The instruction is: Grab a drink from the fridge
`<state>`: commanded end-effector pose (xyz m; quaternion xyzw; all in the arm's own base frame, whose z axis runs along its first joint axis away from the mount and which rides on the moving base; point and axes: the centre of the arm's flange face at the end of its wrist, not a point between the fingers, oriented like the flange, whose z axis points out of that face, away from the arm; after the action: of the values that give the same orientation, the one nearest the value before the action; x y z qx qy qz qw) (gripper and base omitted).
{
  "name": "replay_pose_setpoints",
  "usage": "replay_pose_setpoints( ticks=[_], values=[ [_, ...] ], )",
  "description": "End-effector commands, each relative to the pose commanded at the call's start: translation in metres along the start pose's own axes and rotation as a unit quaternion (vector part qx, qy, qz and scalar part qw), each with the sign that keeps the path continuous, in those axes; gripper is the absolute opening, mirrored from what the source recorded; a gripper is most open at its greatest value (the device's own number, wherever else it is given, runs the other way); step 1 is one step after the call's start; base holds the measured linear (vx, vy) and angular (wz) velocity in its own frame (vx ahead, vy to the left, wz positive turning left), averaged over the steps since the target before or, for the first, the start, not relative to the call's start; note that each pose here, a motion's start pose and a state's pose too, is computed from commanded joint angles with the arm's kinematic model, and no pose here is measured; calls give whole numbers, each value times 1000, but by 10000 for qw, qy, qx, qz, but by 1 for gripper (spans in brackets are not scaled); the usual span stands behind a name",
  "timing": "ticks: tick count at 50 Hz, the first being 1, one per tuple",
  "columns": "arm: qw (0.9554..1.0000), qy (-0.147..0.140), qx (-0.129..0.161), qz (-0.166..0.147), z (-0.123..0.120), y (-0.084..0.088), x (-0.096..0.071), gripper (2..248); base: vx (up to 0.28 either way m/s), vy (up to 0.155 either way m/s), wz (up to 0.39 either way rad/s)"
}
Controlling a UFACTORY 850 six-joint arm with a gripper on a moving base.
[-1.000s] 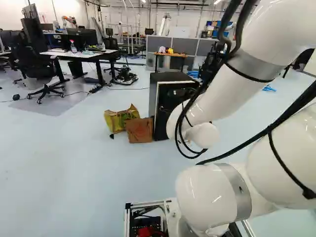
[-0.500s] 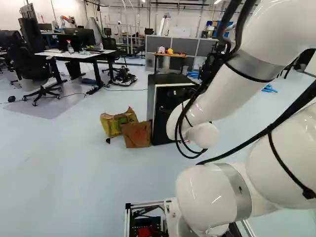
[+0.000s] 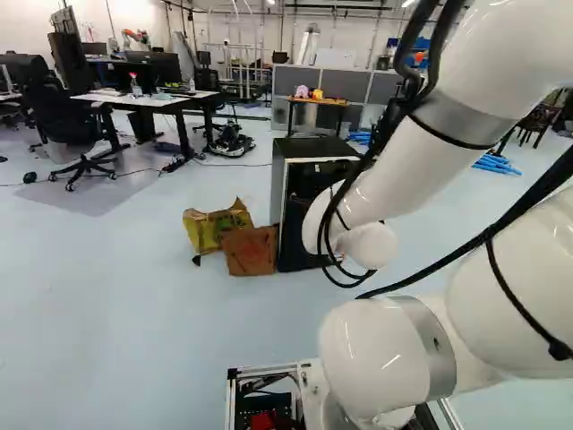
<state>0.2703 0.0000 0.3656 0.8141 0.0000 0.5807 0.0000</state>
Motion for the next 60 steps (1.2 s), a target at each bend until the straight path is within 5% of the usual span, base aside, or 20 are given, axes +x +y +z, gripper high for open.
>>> replay_pose_setpoints(
  ticks=[60],
  values=[
    [10000,0,0,0,0,0,0,247,133,-47,56]
  ],
)
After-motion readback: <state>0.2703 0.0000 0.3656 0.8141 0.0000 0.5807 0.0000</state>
